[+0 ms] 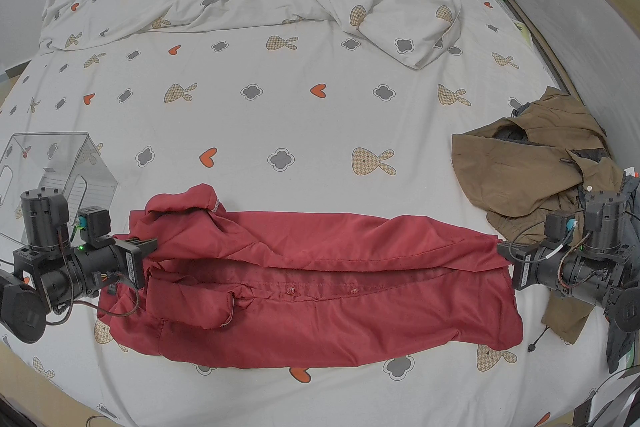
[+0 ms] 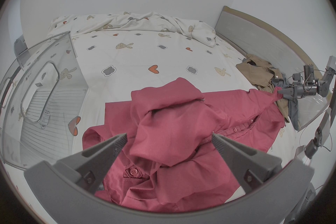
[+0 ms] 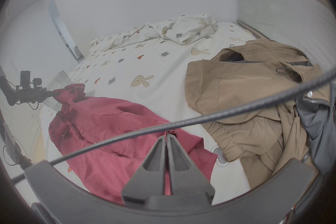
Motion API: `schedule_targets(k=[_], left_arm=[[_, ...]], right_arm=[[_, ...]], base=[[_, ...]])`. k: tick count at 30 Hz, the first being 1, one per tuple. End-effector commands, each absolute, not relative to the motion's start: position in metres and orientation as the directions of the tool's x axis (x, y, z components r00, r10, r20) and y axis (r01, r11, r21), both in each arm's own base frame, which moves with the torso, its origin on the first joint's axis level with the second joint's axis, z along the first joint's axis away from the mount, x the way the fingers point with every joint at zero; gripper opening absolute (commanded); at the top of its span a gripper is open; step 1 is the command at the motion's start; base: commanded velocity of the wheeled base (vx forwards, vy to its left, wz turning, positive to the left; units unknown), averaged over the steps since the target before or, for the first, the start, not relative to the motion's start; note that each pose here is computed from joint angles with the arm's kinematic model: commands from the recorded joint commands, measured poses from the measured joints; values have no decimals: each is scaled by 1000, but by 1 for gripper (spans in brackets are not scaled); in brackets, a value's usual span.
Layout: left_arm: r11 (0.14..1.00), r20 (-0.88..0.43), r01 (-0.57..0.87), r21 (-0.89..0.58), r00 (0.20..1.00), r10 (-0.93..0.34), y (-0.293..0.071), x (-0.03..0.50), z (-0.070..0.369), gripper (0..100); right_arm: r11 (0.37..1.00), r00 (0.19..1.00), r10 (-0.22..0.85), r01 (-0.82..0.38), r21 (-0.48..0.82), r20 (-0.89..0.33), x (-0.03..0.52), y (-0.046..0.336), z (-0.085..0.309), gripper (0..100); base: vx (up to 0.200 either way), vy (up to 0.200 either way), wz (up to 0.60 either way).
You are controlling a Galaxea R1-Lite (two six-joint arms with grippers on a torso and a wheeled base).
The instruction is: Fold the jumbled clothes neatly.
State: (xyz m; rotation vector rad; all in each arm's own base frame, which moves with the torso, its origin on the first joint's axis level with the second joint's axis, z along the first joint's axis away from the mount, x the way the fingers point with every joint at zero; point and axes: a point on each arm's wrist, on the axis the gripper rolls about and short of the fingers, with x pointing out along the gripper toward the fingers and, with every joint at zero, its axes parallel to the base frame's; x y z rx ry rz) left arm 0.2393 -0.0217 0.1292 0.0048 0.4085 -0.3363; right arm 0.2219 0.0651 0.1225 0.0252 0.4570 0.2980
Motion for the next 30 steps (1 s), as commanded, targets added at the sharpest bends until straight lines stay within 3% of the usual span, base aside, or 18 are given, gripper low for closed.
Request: schedule_targets(k=[1,4,5,7,8,13,19,25,30], left_arm=[[946,-407,316,-67,857,-315,-20,231,125,0],[947,-418,315,-69,853,-314,-20,227,122,0],[947,-429,312,-72,848,-312,-19,225,119,100],[947,-433,314,-72,845,-313,-20,225,118,100],[946,-434,317,-67,845,-313,-19,225,118,100],[945,-415,321,-59,853,-315,-20,226,122,100],[945,-382,324,-50,868,-317,-20,230,132,100],[944,-346,325,-52,881,-322,-22,238,158,100],[935,-349,338,-103,868,-352,-29,235,180,100]], right_arm=[[959,861,281,-269,90,-423,223,63,125,0],[959,863,282,-269,90,-420,224,63,125,0],[959,859,282,-270,90,-427,224,63,123,0],[959,858,282,-270,90,-430,224,63,123,0],[959,857,282,-270,90,-431,224,63,122,100],[960,866,278,-264,92,-416,224,62,126,100],[968,922,233,-191,162,-308,234,49,154,100],[866,941,274,-152,476,-198,250,60,185,100],[816,897,387,-226,532,-212,245,83,184,100]], base=[[0,0,0],[0,0,0],[0,0,0],[0,0,0],[0,0,0],[0,0,0],[0,0,0],[0,0,0],[0,0,0]])
